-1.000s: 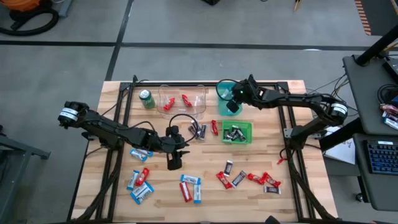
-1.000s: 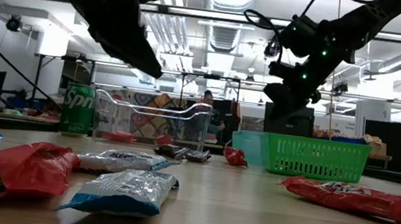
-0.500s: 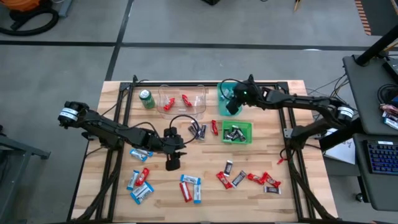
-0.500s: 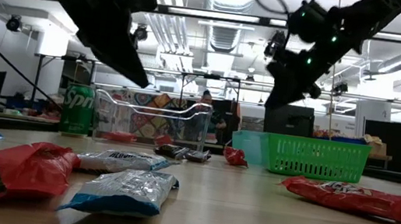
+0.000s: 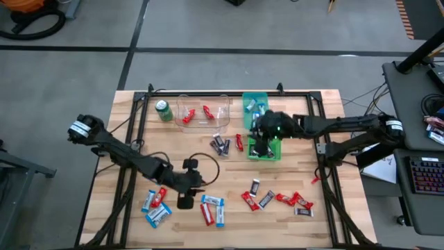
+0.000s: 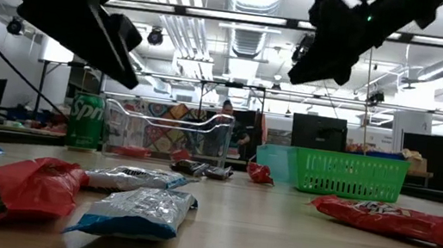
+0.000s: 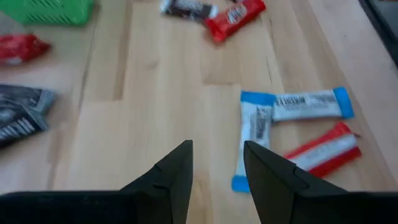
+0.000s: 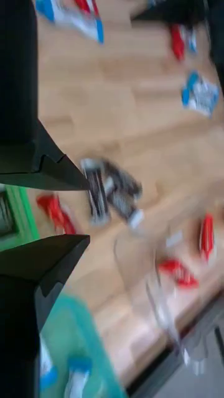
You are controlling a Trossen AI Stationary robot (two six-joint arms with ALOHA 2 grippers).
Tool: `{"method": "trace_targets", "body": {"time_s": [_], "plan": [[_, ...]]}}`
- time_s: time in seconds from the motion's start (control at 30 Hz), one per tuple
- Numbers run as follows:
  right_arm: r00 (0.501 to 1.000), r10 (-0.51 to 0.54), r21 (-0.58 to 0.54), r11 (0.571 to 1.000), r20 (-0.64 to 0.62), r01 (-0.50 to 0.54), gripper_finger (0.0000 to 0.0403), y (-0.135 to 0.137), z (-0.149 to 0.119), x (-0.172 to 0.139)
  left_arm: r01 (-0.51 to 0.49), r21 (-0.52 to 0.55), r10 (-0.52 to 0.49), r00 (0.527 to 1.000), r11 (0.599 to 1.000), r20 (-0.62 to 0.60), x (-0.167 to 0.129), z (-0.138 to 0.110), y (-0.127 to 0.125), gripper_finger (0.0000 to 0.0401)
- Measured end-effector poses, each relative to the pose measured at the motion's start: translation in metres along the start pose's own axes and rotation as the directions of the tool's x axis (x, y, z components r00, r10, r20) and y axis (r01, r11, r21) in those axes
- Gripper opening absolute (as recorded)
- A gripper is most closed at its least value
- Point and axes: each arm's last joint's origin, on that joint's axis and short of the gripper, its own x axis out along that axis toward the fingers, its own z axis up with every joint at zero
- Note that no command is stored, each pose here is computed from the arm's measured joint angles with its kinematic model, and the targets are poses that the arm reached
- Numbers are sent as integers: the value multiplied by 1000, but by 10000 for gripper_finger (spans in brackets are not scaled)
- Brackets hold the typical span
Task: Sort candy
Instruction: Put the white chocolate bar into the blue bin
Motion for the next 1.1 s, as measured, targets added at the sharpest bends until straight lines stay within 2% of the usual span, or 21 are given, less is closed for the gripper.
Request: {"method": "trace_targets", "body": {"time_s": [0.2, 0.47, 0.67, 0.83, 1.1], "plan": [[999, 31, -47, 998, -8, -31, 109, 37, -10, -2, -14, -1, 14, 999, 1000, 46, 10, -4, -15, 133], [994, 105, -49, 993, -23, -106, 109, 72, -22, -9, -20, 10, 19, 999, 1000, 26, 40, -18, -21, 185], [990, 137, -36, 990, -26, -138, 109, 84, -27, -14, -8, 33, 7, 1000, 999, 29, 56, -25, -24, 209], [990, 138, -20, 990, -22, -138, 109, 88, -28, -15, 42, 23, -42, 999, 999, 10, 64, -30, -27, 210], [990, 138, 6, 990, -20, -138, 109, 88, -28, -15, 38, 32, -38, 999, 999, -22, 75, -40, -27, 195]]}}
